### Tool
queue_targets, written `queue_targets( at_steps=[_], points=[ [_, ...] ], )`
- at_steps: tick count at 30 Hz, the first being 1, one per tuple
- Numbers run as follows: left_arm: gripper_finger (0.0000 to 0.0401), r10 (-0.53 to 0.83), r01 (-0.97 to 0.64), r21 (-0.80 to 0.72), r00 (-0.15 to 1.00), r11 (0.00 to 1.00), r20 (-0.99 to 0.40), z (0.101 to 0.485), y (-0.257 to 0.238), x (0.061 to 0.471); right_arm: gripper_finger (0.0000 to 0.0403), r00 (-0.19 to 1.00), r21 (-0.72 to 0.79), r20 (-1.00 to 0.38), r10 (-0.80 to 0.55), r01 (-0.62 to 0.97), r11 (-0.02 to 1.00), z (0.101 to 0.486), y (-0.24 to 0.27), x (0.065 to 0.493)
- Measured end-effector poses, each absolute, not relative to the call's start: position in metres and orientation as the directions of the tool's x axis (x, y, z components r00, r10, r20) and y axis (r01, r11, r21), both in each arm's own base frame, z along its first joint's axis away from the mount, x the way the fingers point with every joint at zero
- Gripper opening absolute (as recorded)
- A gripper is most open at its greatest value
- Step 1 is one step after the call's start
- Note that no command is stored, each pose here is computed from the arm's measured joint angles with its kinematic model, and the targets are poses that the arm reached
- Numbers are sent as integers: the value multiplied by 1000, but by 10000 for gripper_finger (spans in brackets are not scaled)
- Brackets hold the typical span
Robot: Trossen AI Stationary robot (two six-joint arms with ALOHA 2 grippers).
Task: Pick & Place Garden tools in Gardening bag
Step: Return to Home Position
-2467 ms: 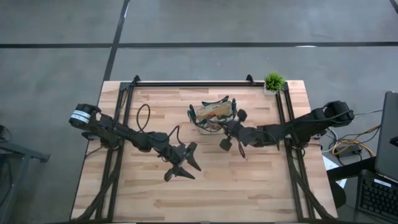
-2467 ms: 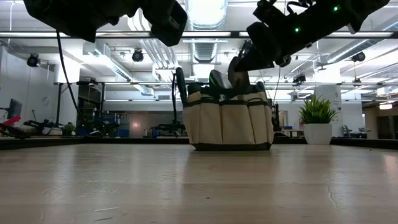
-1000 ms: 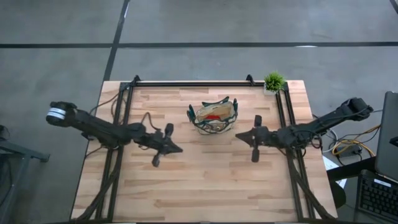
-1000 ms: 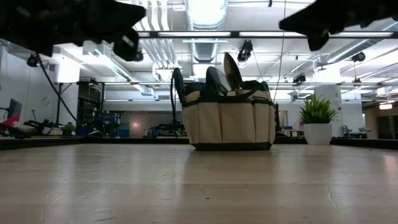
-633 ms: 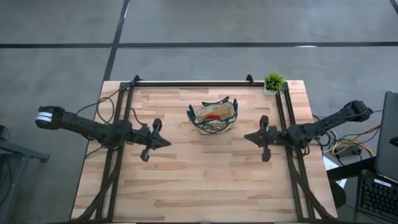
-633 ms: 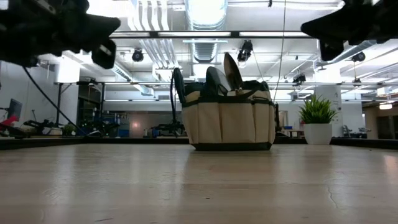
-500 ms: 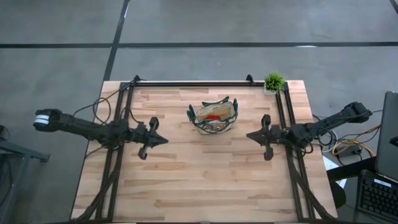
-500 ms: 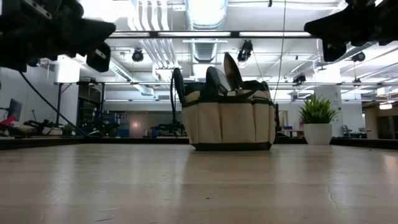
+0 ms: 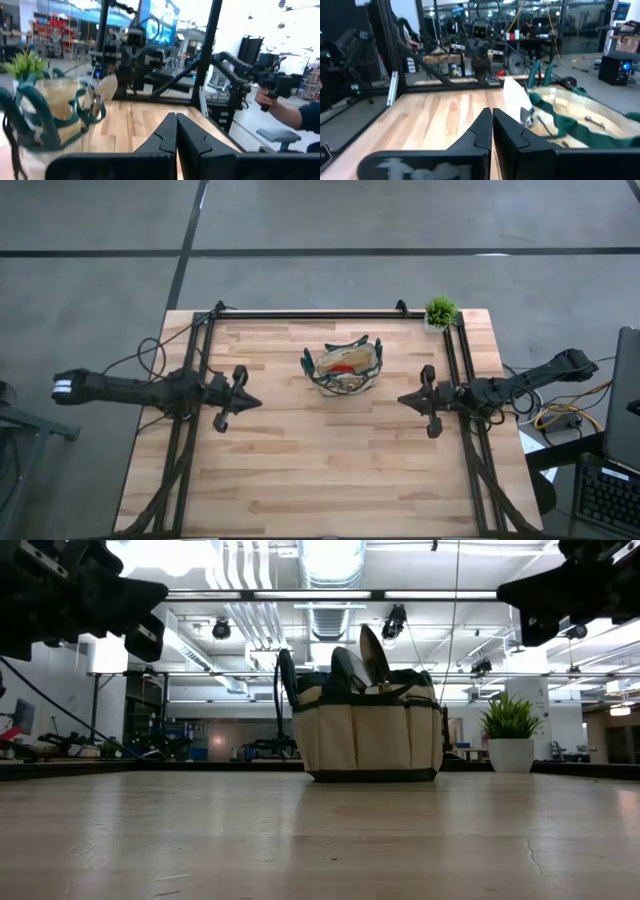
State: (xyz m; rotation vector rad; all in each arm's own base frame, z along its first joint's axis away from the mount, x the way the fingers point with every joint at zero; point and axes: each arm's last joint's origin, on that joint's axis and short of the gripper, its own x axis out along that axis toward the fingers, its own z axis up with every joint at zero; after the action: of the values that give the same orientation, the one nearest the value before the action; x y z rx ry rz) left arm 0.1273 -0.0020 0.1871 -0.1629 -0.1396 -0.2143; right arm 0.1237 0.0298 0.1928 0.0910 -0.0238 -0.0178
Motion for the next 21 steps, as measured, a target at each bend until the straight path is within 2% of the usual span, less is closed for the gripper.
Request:
queue_targets(
  at_steps=[7, 15, 21],
  points=[
    [5, -200, 199, -145, 980, 969, 9, 173, -2, 123, 8, 999, 69, -44, -22, 25, 997, 186, 29, 123],
    [5, -202, 208, -54, 973, 977, 108, 184, -3, 115, 8, 999, 39, -19, -39, 40, 998, 177, 27, 117],
    [5, -186, 191, -35, 976, 981, 117, 185, -2, 110, 8, 998, 44, -26, -52, 53, 998, 166, 24, 113]
  ],
)
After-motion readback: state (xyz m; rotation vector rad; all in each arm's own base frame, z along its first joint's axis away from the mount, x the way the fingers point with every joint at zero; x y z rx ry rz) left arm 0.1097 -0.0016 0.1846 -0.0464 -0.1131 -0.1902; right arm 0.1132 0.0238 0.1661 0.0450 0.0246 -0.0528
